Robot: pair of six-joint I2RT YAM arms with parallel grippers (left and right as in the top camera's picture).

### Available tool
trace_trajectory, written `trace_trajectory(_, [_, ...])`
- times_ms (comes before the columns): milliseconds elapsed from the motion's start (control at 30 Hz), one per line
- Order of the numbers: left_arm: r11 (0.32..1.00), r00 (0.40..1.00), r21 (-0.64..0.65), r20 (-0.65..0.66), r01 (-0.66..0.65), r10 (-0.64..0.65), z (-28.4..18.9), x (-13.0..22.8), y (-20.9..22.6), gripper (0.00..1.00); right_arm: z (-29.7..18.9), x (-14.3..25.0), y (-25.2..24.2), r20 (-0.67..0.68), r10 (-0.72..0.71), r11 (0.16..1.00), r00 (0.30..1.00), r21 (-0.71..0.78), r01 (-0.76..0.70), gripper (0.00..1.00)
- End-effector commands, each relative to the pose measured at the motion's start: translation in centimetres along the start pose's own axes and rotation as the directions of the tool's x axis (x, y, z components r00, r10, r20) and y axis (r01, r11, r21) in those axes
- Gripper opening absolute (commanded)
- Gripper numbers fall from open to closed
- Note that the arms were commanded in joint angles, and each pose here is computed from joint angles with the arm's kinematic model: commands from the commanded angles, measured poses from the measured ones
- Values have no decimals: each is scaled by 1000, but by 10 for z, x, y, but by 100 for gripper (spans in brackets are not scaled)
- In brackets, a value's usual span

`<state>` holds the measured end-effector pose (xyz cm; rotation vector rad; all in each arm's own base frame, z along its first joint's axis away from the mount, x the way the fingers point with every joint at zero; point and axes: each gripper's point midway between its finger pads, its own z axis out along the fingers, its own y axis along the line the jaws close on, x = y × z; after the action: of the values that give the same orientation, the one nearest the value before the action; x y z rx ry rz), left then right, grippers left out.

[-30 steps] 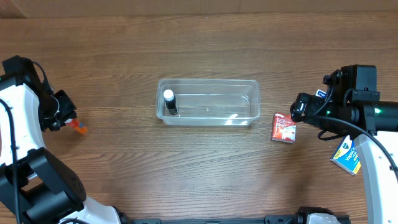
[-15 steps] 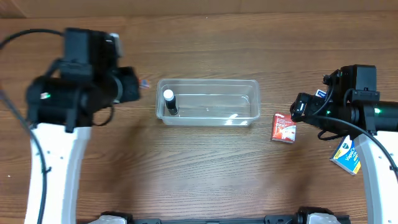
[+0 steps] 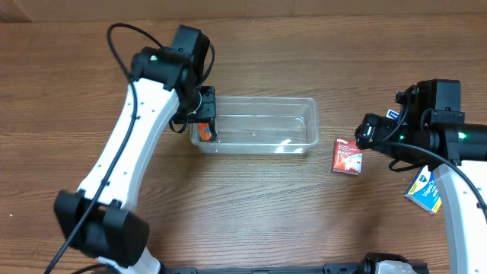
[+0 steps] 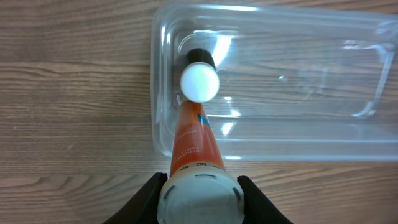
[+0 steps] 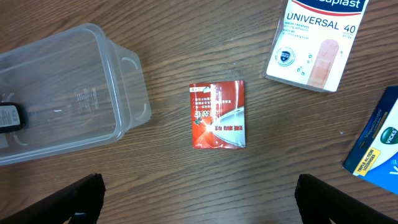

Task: Pack container
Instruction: 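Place the orange tube upright in the container beside the bottle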

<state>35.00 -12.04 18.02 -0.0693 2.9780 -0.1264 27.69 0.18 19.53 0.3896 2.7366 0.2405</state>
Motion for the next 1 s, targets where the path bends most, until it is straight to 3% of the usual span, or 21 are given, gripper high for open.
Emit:
trace_trajectory(0, [999,999,-31,-50,17,-19,23,-2,0,4,-8,-8,3,30,0,1000,1000,-13,0,100])
trace_trajectory(567, [998,991,-64,-132,15,-23,69,1,2,7,-8,-8,3,31,0,1000,1000,-13,0,100])
trace_trajectory(667, [997,989,-70,-146,14,-24,69,5,4,13,-8,-8,3,31,0,1000,1000,-13,0,100])
trace_trajectory(800, [997,983,-83,-182,5,-20,67,13,7,37,-8,-8,3,32,0,1000,999,-13,0,100])
trace_trajectory(967, [996,981,-84,-193,-11,-5,66,16,8,54,-8,-8,3,33,0,1000,999,-13,1,100])
